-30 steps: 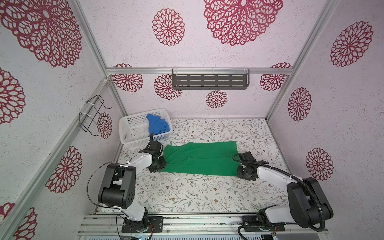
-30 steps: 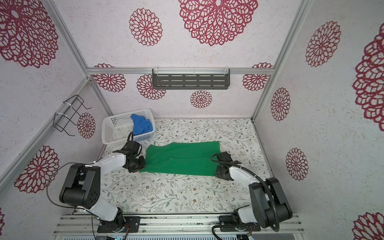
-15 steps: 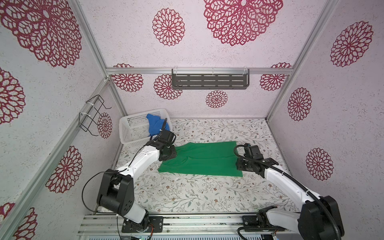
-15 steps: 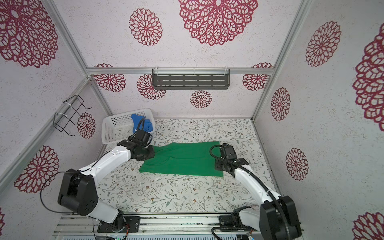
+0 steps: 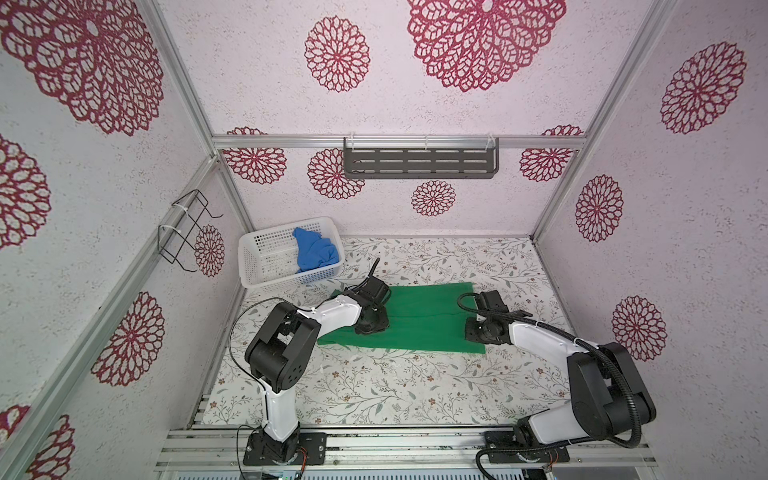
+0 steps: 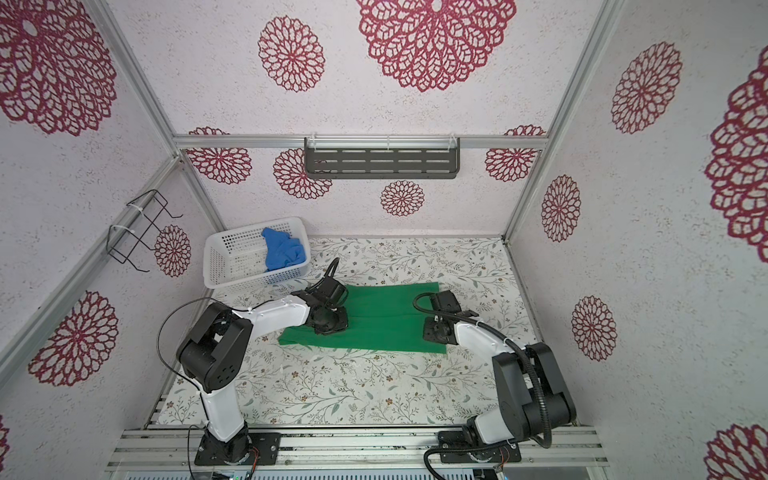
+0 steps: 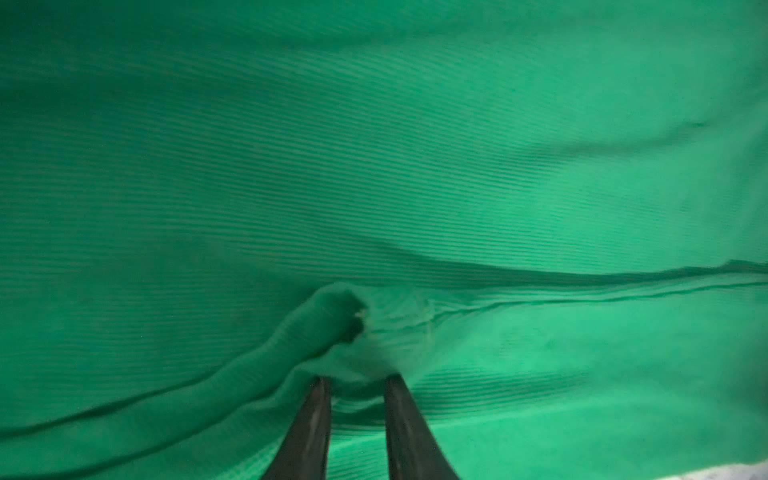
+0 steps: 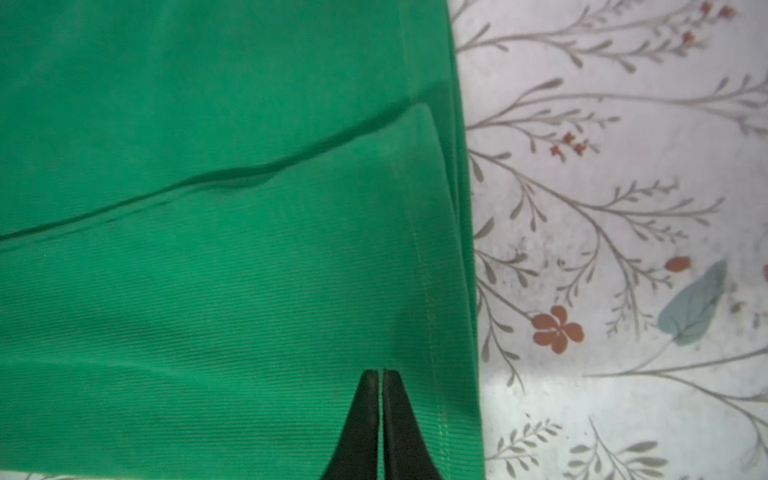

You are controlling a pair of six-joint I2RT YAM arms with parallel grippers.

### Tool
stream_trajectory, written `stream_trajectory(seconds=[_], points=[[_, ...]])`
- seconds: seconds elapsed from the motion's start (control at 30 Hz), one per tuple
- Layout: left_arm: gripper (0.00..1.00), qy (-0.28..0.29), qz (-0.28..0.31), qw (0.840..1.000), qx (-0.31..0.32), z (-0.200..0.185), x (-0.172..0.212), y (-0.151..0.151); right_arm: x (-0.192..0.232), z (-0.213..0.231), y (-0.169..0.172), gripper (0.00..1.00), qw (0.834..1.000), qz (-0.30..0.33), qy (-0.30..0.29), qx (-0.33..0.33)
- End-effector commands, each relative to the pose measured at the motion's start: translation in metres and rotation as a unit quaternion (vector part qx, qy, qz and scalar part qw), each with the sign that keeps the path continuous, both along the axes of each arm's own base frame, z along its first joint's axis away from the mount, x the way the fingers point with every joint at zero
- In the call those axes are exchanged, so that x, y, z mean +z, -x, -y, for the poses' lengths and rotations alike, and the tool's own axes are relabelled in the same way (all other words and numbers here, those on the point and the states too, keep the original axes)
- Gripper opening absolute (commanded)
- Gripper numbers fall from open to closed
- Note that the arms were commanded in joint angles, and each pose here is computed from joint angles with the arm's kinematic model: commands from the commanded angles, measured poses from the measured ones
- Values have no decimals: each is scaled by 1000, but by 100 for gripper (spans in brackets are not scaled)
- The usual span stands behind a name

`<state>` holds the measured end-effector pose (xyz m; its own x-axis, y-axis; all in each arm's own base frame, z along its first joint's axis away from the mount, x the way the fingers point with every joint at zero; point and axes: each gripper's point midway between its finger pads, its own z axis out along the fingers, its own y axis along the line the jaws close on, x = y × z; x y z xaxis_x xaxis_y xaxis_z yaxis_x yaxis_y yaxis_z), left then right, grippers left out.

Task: Fold and stack the tank tops

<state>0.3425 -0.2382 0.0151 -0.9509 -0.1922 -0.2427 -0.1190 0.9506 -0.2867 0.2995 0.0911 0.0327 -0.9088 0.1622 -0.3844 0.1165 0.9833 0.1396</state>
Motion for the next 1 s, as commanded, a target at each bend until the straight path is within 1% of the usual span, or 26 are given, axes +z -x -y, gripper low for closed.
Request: stream_trajectory(seconds=[0.0, 0.13, 0.27, 0.3, 0.37, 0.43, 0.47, 0.5, 0.53, 0.57, 0.6, 0.67, 0.73, 0.77, 0.8, 0.87, 0.97], points=[[26, 6, -46, 999, 0, 1, -27, 29, -16, 5, 17, 8, 999, -25, 10, -17], [26, -10, -83, 996, -10, -8, -36, 70, -28, 5, 55, 10, 997, -74, 17, -16], [26, 26, -125, 992, 17, -19, -43, 125, -34, -3, 101, 11, 992, -125, 1, -8], [26, 27, -133, 990, 22, -21, -44, 137, -35, -4, 109, 12, 991, -135, -4, -7], [26, 17, -147, 989, 27, -29, -41, 164, -29, -8, 117, 12, 990, -138, -5, -2], [27, 6, -149, 988, 32, -36, -31, 178, -20, -17, 120, 12, 989, -146, -29, 8], [28, 3, -141, 989, 33, -39, -22, 179, -14, -23, 120, 13, 988, -147, -44, 18], [29, -3, -132, 991, 31, -43, -13, 177, -8, -24, 117, 14, 989, -143, -44, 23], [30, -11, -106, 994, 32, -47, 1, 167, 1, -22, 112, 16, 990, -133, -33, 30], [33, -13, -85, 996, 33, -50, 16, 156, 11, -18, 103, 20, 992, -118, -18, 37], [37, -13, -71, 997, 31, -54, 28, 146, 20, -15, 93, 26, 994, -101, -6, 46], [45, -4, -32, 999, 26, -59, 52, 114, 40, -10, 68, 46, 996, -55, 8, 69], [52, 4, 13, 1000, 12, -59, 73, 81, 56, -11, 46, 61, 996, -16, -5, 87], [54, 9, 37, 999, 2, -56, 83, 63, 63, -13, 35, 66, 995, 0, -13, 96], [54, 9, 58, 998, -4, -55, 89, 48, 70, -15, 26, 66, 994, 12, -16, 103], [53, 5, 88, 996, -25, -50, 97, 18, 80, -16, 8, 63, 993, 39, -15, 111], [47, -13, 99, 993, -57, -43, 94, -15, 89, -18, -5, 58, 991, 54, -19, 123]])
